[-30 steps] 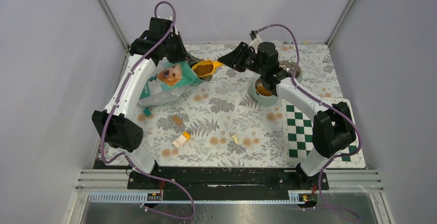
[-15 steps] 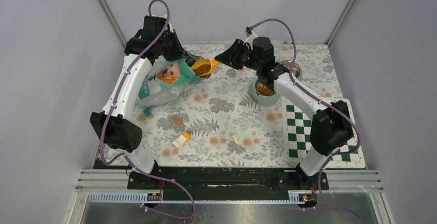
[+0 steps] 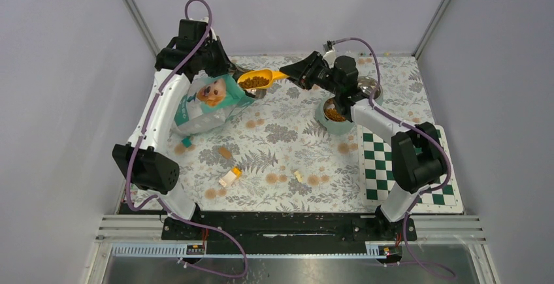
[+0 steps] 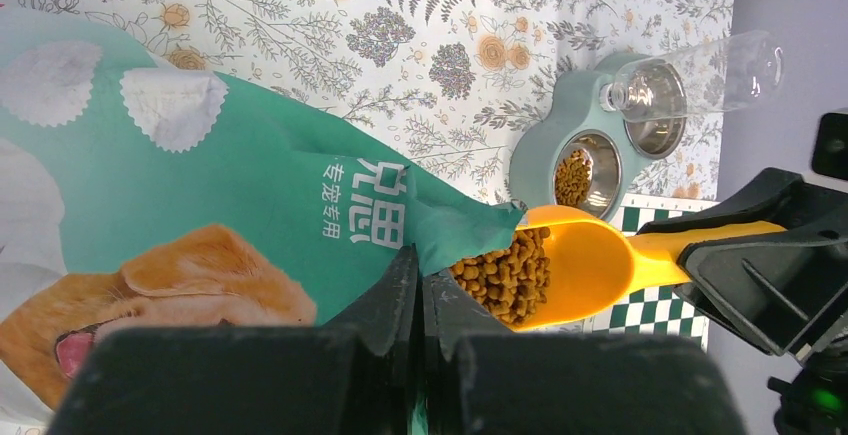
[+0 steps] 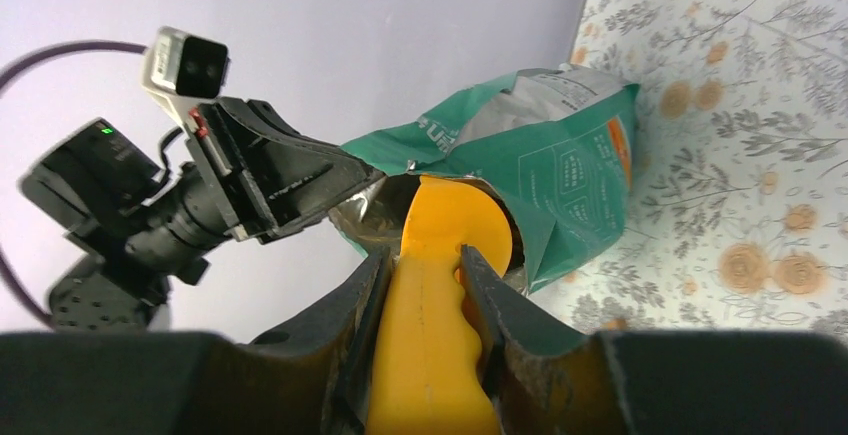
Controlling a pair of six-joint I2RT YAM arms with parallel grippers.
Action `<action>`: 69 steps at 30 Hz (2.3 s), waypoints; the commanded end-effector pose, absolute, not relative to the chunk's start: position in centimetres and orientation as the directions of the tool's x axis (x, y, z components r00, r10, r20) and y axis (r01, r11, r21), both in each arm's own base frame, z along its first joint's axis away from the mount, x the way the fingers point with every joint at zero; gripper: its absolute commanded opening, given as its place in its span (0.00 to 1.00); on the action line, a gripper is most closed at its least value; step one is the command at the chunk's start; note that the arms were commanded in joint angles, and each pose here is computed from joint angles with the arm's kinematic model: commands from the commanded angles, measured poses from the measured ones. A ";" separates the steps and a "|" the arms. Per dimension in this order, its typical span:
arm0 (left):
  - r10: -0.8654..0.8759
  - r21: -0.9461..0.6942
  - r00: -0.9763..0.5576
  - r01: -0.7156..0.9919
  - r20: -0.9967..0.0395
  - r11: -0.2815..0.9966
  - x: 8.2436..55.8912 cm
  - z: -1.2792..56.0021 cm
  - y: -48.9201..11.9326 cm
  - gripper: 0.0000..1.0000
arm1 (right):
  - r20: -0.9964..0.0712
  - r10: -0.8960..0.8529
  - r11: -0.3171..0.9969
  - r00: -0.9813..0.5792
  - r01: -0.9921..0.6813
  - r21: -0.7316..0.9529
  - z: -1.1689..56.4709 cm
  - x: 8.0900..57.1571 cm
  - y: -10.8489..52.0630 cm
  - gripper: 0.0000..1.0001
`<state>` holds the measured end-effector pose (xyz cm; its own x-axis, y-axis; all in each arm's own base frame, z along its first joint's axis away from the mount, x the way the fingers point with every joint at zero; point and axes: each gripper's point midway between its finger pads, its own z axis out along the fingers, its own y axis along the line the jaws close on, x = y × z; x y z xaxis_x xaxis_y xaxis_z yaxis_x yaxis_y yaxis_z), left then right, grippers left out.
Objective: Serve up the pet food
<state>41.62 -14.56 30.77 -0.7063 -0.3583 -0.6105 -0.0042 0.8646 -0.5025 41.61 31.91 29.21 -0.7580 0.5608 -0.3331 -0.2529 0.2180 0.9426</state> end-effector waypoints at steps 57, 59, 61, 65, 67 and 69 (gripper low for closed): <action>-0.501 -0.634 -0.494 0.140 -0.710 0.760 41.3 41.3 -12.5 0.00 | -0.140 0.990 0.137 -0.026 -0.080 0.987 21.7 39.0 -3.5 0.00; -0.500 -0.631 -0.492 0.139 -0.712 0.763 41.3 41.3 -12.4 0.00 | -0.152 0.988 0.152 0.008 -0.067 0.986 21.4 39.0 -4.7 0.00; -0.501 -0.629 -0.488 0.134 -0.715 0.766 41.3 41.3 -12.3 0.00 | -0.160 0.986 0.162 0.046 -0.045 0.986 20.8 39.1 -5.9 0.00; -0.502 -0.630 -0.490 0.131 -0.712 0.766 41.4 41.2 -12.2 0.00 | -0.215 0.970 0.215 0.110 0.013 0.977 19.3 39.4 -8.2 0.00; -0.503 -0.632 -0.492 0.132 -0.710 0.763 41.4 41.2 -12.3 0.00 | -0.254 0.960 0.249 0.120 0.049 0.967 18.5 39.8 -9.0 0.00; -0.501 -0.630 -0.490 0.134 -0.713 0.765 41.4 41.2 -12.3 0.00 | -0.292 0.949 0.285 0.123 0.072 0.956 18.0 40.0 -9.4 0.00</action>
